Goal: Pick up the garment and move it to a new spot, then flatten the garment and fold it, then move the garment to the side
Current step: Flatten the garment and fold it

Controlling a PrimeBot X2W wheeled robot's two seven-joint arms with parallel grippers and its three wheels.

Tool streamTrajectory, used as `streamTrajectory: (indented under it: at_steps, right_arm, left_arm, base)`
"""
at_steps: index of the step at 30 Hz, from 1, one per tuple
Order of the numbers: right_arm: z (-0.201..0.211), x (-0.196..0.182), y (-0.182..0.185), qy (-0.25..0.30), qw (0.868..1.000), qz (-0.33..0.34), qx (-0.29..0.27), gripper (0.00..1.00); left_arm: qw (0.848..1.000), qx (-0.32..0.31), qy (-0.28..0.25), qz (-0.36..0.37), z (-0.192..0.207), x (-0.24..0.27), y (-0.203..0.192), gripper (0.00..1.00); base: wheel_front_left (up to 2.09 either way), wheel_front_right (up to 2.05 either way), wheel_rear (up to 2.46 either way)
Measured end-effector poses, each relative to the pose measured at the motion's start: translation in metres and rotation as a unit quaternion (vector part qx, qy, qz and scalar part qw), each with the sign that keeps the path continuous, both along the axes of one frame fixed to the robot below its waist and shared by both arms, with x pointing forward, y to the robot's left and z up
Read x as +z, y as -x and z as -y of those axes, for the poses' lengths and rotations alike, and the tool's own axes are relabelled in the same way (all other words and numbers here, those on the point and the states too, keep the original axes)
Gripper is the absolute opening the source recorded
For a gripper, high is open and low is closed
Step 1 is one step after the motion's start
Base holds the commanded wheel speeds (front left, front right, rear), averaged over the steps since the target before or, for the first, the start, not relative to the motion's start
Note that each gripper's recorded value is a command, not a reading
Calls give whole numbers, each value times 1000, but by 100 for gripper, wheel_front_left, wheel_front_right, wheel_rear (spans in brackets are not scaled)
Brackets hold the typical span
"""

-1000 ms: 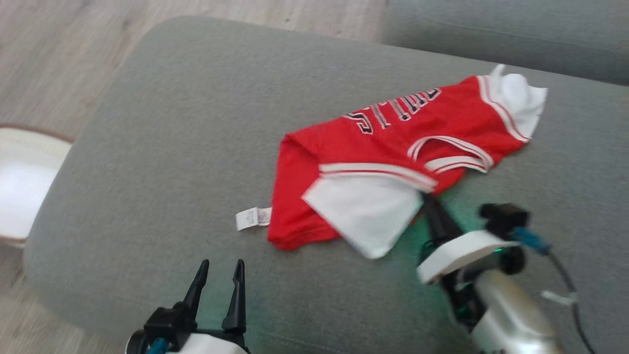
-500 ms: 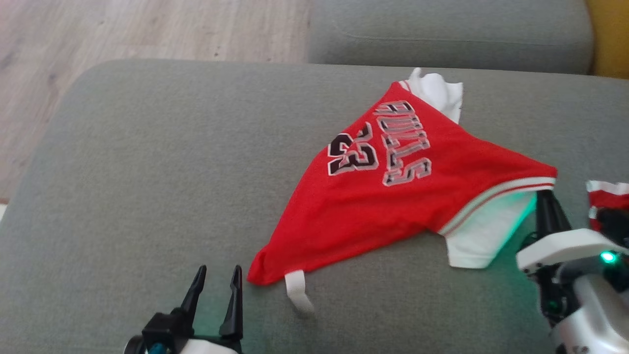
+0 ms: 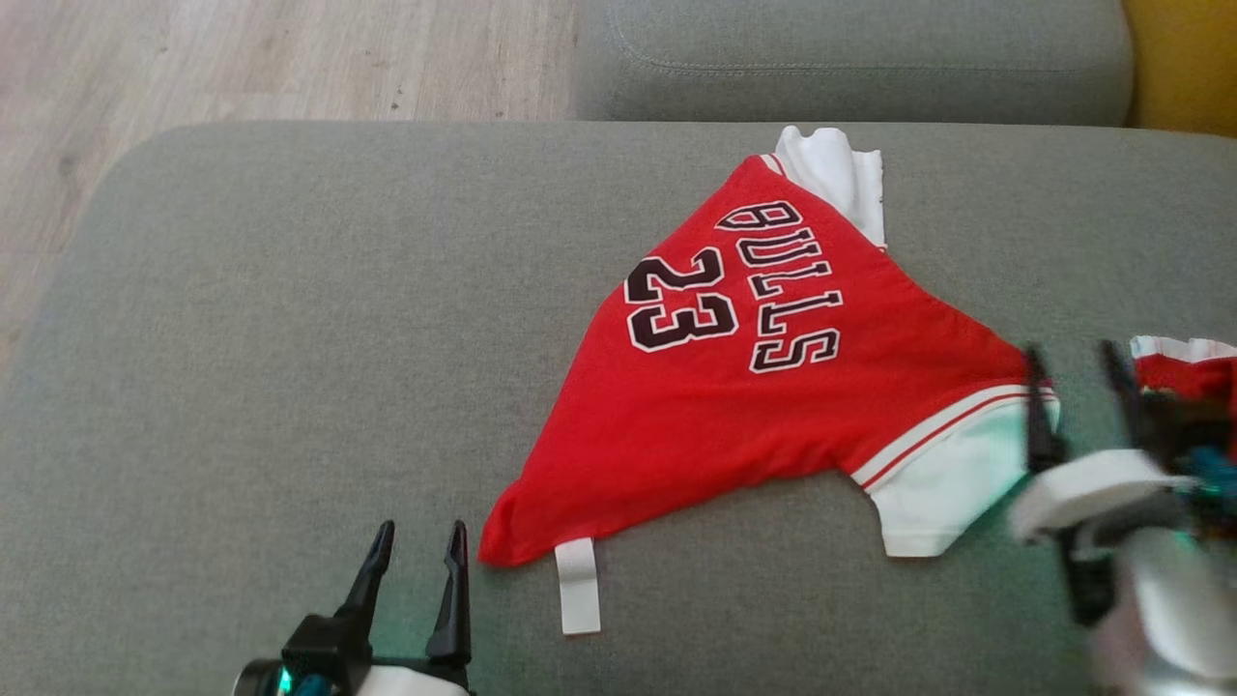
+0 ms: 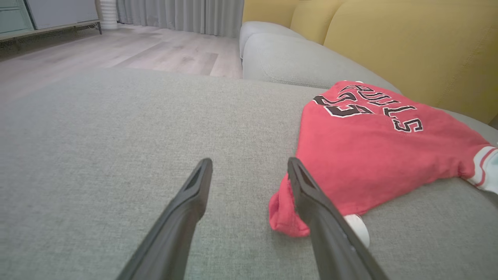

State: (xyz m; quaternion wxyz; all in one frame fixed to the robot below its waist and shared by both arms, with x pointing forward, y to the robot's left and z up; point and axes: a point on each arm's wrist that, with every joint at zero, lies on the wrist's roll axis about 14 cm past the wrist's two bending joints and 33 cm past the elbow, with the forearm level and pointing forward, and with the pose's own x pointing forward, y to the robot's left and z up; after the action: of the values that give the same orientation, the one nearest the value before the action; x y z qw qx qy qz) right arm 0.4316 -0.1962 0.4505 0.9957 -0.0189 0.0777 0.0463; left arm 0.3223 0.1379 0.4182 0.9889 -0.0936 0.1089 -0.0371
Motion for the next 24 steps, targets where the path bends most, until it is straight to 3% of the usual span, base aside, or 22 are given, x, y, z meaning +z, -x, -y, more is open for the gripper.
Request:
streamTrajectory:
  at_steps: [4,12,24]
  right_arm:
    - [-40,18,9,-11,999,40,28,100]
    - [-37,-32,70,-5,999,-30,22,100]
    - [-45,-27,70,-20,999,-22,29,100]
  left_arm:
    - [1000,17,-20,12,-10,6,-3,100]
    - [999,33,-34,15,-21,7,7,100]
    - [1000,5,-16,8,-6,3,9,100]
  base:
    - [0,0,0]
    - [0,0,0]
    - [0,0,0]
